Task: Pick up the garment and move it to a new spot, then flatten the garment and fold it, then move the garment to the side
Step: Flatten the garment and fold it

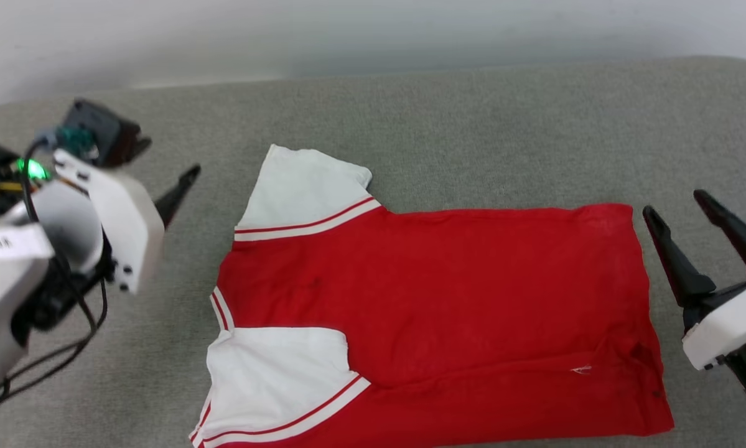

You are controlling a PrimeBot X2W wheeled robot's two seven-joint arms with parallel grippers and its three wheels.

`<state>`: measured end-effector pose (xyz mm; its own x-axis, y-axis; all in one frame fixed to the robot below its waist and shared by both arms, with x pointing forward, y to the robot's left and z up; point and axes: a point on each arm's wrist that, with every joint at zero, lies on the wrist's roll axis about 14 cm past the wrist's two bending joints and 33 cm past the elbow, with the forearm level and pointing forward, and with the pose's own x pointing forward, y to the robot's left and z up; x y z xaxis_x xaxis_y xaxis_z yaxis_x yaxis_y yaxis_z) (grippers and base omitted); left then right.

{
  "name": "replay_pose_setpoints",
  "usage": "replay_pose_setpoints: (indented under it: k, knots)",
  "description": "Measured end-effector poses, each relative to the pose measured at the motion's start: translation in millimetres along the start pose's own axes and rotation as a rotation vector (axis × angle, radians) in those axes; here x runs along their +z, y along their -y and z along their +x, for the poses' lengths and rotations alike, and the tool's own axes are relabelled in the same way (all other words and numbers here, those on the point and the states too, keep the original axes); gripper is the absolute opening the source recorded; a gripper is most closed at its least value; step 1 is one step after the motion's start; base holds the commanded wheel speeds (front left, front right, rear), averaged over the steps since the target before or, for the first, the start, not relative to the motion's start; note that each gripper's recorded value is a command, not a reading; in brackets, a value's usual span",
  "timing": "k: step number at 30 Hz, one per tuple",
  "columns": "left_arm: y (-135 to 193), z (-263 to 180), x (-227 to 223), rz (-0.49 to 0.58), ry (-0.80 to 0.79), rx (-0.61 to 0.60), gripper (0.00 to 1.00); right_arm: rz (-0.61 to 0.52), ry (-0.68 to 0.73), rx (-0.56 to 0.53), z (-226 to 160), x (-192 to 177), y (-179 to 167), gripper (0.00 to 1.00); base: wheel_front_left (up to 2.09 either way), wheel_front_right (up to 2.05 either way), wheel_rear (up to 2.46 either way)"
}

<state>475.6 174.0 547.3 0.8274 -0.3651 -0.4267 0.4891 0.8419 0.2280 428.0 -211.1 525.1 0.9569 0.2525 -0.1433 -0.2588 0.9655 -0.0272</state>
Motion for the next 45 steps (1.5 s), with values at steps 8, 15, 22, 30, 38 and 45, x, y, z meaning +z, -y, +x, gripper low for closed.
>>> replay_pose_setpoints:
  k: [8, 15, 22, 30, 38, 45]
  knots:
    - [-14, 64, 29, -0.008, -0.012, -0.037, 1.00, -0.003, 0.080, -0.075, 0, -6, 1, 1.00, 0.00, 0.00, 0.00]
    - [-11, 125, 17, -0.124, -0.166, -0.121, 1.00, 0.021, 0.042, -0.115, 6, -30, 3, 1.00, 0.00, 0.00, 0.00]
    - [1, 166, -35, -0.179, -0.459, -0.199, 1.00, 0.019, -0.025, -0.142, 9, -55, 8, 1.00, 0.00, 0.00, 0.00]
    - [26, 190, -91, -0.181, -0.672, -0.274, 1.00, 0.015, -0.073, -0.163, 14, -75, 15, 1.00, 0.00, 0.00, 0.00]
    - [32, 180, -96, -0.167, -0.700, -0.298, 0.00, -0.020, -0.039, -0.167, 17, -61, 24, 1.00, 0.00, 0.00, 0.00]
    - [29, 165, -61, -0.104, -0.562, -0.283, 0.00, -0.166, -0.003, -0.127, 31, -11, 42, 1.00, 0.00, 0.00, 0.00]
